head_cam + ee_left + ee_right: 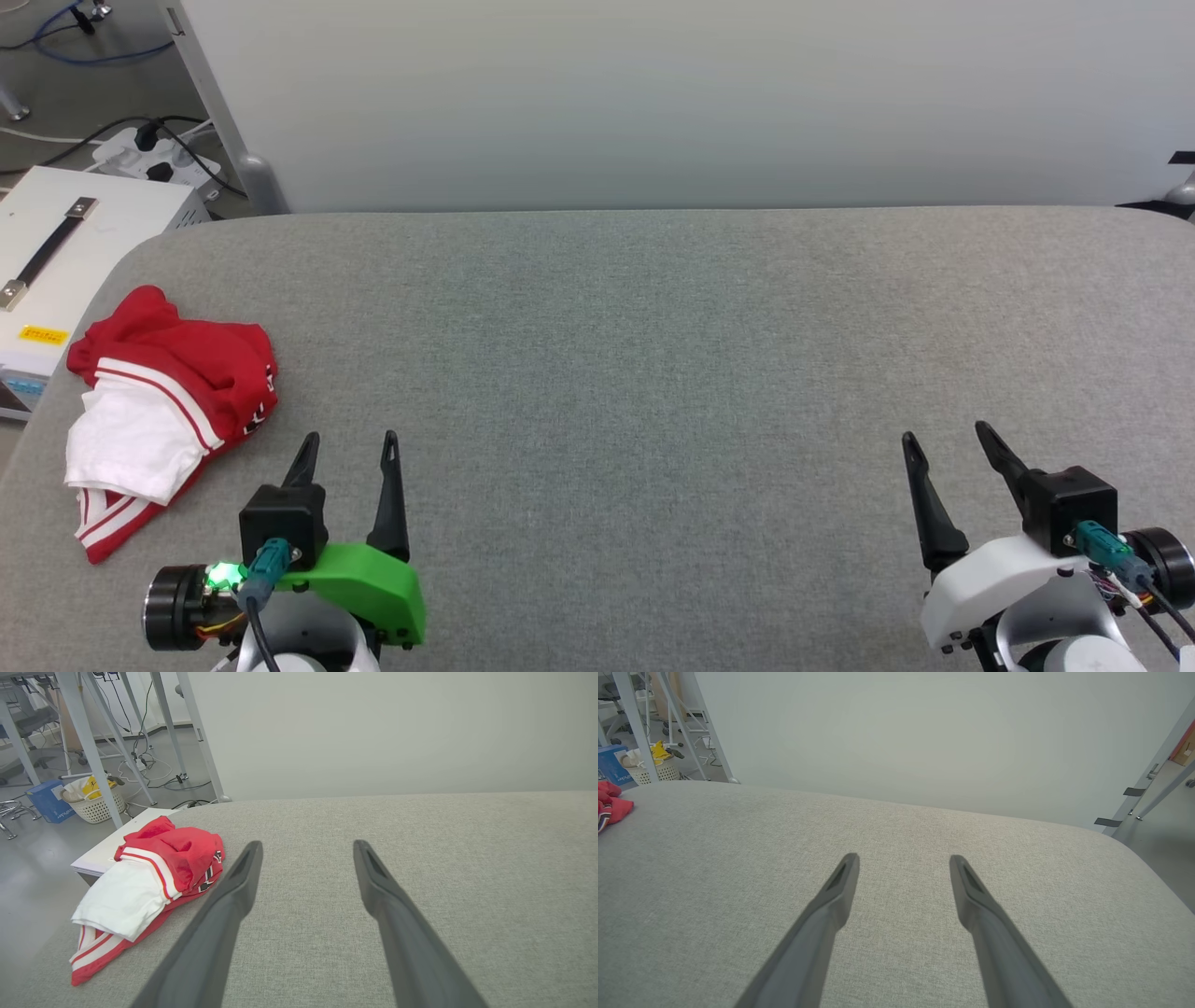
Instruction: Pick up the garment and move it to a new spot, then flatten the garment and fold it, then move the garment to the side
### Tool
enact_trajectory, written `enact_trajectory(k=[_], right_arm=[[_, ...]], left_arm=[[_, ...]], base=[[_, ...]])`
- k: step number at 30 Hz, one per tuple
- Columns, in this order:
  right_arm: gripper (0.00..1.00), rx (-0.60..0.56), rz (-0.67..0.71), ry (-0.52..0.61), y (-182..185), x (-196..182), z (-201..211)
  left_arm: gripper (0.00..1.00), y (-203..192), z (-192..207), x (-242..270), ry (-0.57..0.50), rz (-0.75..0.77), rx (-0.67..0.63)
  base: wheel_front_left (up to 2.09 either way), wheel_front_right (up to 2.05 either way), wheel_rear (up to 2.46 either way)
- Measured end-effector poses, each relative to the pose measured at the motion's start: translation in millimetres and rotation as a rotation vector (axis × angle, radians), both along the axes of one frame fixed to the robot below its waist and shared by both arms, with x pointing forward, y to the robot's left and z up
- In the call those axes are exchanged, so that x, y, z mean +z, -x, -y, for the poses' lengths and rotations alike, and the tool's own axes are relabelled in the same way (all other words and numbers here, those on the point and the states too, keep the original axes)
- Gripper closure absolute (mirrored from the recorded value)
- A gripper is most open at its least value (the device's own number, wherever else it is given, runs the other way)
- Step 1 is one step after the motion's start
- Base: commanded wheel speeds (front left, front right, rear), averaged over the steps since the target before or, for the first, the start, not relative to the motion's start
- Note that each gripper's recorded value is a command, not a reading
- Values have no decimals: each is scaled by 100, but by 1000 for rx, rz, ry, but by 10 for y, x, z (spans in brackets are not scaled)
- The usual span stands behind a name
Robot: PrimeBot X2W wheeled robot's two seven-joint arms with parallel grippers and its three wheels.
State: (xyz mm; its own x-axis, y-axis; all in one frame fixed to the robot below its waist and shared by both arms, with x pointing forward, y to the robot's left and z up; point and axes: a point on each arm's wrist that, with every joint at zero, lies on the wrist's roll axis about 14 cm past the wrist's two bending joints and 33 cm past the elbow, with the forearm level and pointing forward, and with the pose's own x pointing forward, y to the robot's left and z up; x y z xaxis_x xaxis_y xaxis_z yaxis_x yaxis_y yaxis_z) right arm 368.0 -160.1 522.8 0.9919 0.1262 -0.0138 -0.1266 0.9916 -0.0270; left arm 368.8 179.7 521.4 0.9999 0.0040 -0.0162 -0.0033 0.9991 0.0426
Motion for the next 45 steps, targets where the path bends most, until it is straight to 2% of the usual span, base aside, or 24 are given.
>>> enact_trajectory(k=[21, 45], right_arm=[[0, -9, 80, -73, -9, 177, 36], [0, -10, 132, -91, 55, 248, 40]], left_arm=[[0, -5, 13, 85, 17, 53, 8], [0, 12, 37, 139, 16, 100, 5]], base=[[0, 0, 0], [0, 0, 0]])
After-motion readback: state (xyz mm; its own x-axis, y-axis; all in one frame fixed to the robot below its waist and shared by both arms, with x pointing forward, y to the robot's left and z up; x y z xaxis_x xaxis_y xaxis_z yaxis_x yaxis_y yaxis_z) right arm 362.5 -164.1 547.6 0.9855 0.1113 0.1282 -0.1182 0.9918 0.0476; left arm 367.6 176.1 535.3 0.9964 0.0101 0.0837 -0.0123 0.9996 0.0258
